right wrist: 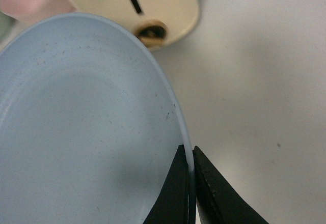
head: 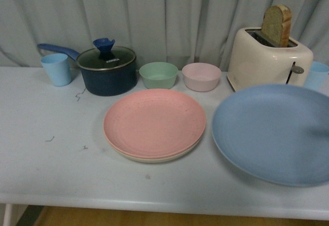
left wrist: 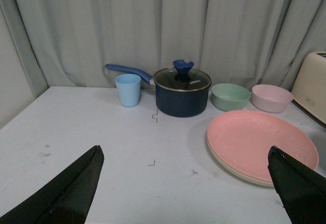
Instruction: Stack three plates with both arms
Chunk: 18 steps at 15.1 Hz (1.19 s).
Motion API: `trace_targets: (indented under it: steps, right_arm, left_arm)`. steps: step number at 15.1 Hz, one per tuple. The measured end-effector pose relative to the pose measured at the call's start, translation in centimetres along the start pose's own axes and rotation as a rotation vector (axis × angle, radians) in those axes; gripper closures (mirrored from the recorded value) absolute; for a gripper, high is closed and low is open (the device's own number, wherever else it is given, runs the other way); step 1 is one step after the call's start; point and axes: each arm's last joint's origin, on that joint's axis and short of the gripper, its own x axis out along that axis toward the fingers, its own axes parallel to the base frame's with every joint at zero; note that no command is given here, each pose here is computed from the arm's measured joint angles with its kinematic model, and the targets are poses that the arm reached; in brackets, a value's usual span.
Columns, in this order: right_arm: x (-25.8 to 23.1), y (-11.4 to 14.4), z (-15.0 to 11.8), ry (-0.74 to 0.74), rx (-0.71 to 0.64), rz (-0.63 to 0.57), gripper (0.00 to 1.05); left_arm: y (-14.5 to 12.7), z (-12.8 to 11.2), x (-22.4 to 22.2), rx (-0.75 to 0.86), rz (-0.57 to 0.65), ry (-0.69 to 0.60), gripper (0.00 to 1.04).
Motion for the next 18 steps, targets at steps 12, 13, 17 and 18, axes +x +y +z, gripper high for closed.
trace_targets:
  steps: [12,13,17,18]
  right_arm:
    - [11.3,17.2,2.1,0.143,0.046,0.162,1.02]
    - [11.4,17.8,1.3,0.158,0.036,0.16,1.02]
    - [11.2,19.2,0.0,0.189,0.005,0.148,1.02]
    - [11.3,19.0,0.1,0.173,0.006,0.14,1.02]
  left_arm:
    - [0.0,0.0,0.0,0.0,0.0,0.0,0.07]
    - [0.0,0.0,0.0,0.0,0.0,0.0,0.07]
    - [0.0,0.0,0.0,0.0,0.0,0.0,0.07]
    - [0.0,0.0,0.0,0.0,0.0,0.0,0.07]
